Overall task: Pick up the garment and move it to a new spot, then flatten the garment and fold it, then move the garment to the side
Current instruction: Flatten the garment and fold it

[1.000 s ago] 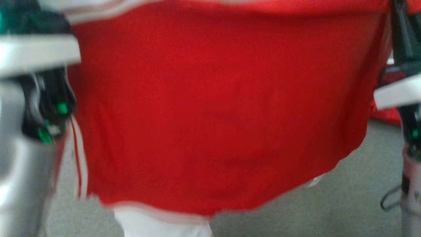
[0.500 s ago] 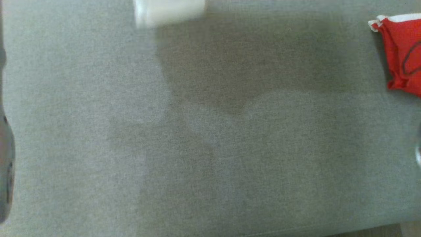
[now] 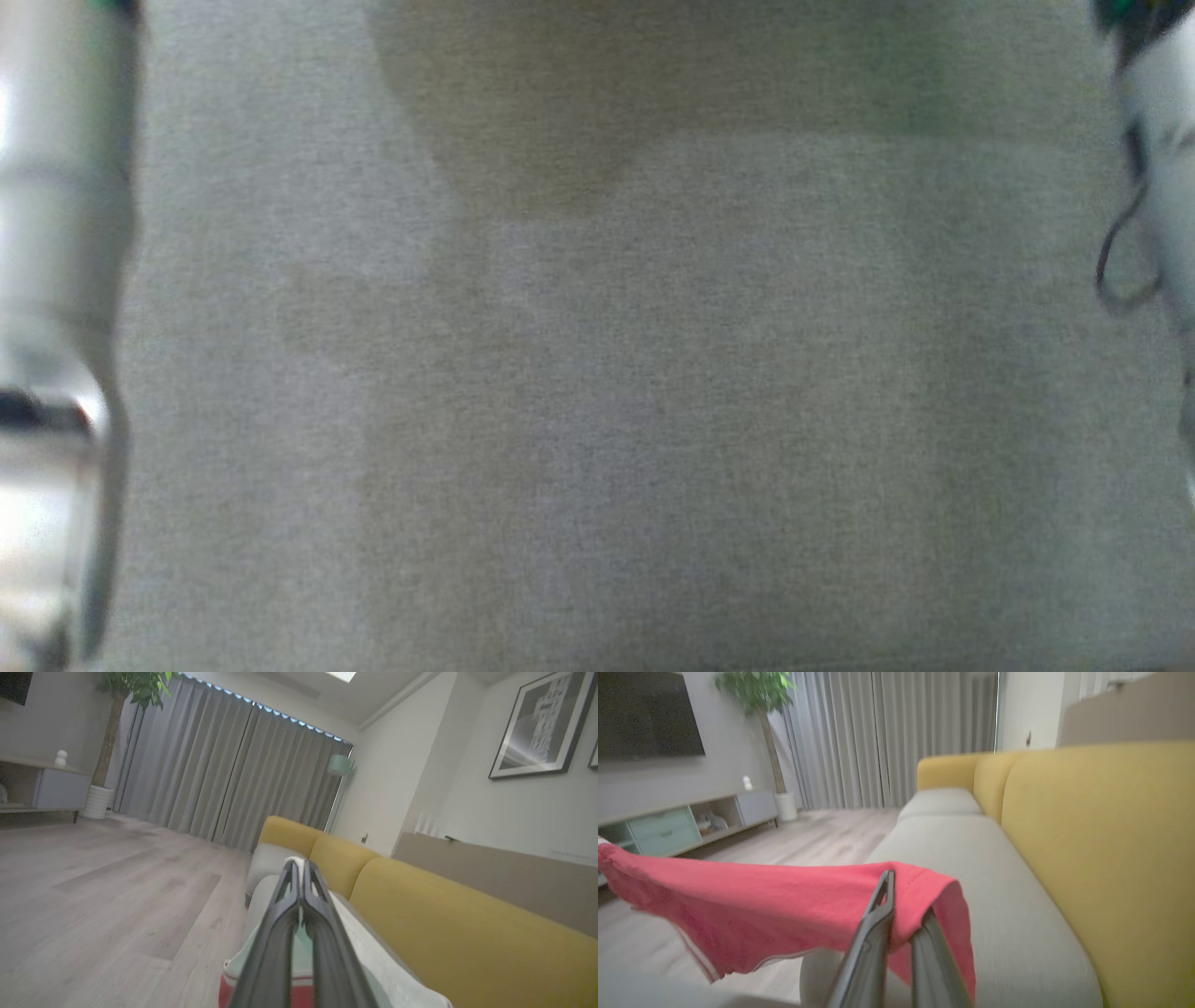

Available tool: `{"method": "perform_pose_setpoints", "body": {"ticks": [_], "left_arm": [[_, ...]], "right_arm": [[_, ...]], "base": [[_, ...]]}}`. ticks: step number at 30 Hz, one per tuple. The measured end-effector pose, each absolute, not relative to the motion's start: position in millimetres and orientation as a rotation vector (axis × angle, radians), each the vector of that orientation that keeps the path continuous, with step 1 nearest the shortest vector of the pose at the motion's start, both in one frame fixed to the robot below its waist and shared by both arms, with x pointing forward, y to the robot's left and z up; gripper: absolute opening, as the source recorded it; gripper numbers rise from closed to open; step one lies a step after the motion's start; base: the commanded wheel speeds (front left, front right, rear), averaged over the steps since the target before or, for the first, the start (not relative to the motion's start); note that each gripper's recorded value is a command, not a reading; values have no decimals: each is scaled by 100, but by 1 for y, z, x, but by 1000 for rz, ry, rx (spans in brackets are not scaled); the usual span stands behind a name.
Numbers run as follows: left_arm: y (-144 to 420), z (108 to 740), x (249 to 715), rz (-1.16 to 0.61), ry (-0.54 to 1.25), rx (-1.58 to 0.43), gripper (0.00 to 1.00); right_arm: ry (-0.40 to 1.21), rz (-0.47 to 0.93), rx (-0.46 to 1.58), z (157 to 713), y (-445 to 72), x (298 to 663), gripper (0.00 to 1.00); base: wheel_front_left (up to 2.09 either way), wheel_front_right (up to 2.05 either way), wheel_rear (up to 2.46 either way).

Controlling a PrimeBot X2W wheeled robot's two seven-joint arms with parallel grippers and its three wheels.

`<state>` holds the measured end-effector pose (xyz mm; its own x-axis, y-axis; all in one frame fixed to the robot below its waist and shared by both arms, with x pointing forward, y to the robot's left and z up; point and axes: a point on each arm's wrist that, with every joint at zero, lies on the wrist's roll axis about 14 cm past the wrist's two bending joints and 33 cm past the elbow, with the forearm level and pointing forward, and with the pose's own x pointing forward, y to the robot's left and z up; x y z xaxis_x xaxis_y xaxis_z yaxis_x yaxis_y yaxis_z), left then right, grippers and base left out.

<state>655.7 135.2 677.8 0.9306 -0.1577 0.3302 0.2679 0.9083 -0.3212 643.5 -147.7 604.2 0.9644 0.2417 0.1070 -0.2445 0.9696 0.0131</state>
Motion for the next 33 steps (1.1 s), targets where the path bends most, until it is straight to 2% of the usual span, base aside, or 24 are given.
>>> {"method": "perform_pose_setpoints", "body": {"ticks": [6,12,18,33], "left_arm": [[139,570,616,-218,-69,-344,0],[134,511,559,-265,109,-314,0],[125,488,503,-384,239,-223,0],[117,466,374,-521,544,-262,0]], "right_arm": [[200,292,-40,500,-149,600,0],[407,367,-125,449,-150,544,0],[453,394,-150,451,-159,514,0],[527,368,-71,455,-185,451,0]], "base": [[0,0,0],[0,0,0],[0,0,0],[0,0,0]]}}
